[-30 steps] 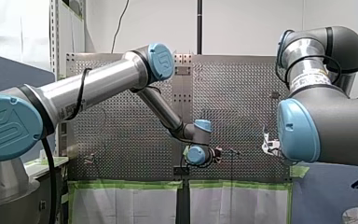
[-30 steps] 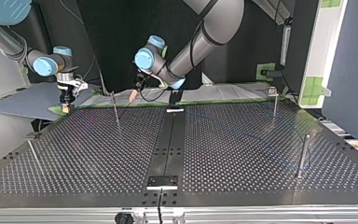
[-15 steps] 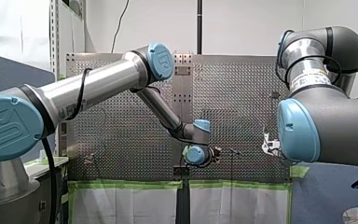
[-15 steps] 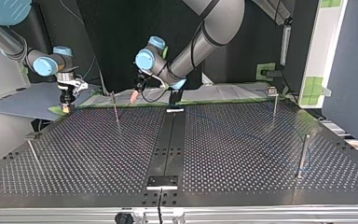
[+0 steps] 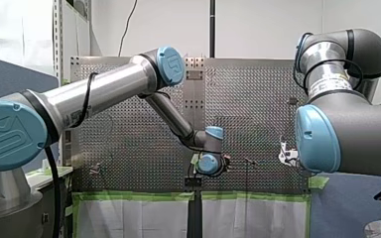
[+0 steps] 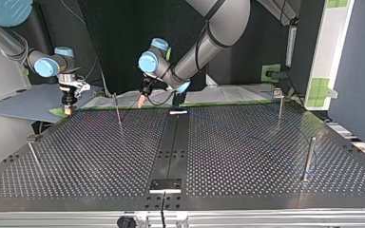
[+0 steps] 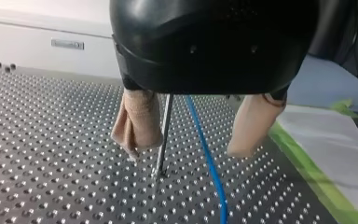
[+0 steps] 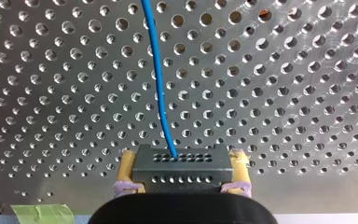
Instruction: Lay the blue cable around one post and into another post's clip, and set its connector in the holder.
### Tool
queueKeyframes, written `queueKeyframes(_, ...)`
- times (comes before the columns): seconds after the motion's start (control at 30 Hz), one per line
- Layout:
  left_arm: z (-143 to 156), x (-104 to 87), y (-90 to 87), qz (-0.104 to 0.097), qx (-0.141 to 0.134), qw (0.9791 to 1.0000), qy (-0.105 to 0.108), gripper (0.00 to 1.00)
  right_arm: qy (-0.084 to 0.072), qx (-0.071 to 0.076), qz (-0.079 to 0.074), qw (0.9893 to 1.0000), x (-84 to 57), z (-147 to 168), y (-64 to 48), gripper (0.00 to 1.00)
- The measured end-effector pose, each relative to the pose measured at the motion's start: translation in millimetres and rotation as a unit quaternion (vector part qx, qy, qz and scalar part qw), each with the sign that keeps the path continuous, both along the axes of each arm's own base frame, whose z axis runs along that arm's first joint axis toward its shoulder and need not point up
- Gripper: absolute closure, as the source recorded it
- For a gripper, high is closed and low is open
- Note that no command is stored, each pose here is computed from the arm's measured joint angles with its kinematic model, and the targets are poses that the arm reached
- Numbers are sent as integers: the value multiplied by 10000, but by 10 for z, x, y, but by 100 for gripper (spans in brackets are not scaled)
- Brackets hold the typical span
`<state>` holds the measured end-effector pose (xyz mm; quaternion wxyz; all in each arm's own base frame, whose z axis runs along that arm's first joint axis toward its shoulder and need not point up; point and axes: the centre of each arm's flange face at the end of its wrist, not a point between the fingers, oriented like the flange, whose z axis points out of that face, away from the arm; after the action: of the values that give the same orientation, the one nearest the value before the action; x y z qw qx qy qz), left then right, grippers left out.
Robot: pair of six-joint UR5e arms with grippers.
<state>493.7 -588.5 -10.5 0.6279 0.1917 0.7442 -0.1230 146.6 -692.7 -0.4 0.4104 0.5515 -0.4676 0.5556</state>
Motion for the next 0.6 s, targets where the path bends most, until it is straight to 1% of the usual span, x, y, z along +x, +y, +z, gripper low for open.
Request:
queueKeyframes(0.13, 57, 38, -11, 31, 70, 10000, 3, 0, -1, 3, 2, 10000, -3, -8, 1, 100)
queueKeyframes(0.33, 97, 76, -5, 50, 163, 9998, 65, 0, -3, 13, -1, 10000, -9, -25, 3, 100)
queueKeyframes(0.6, 7, 29, 55, 11, 238, 9996, 149, 0, -2, 37, -13, 10000, -25, -61, 8, 100)
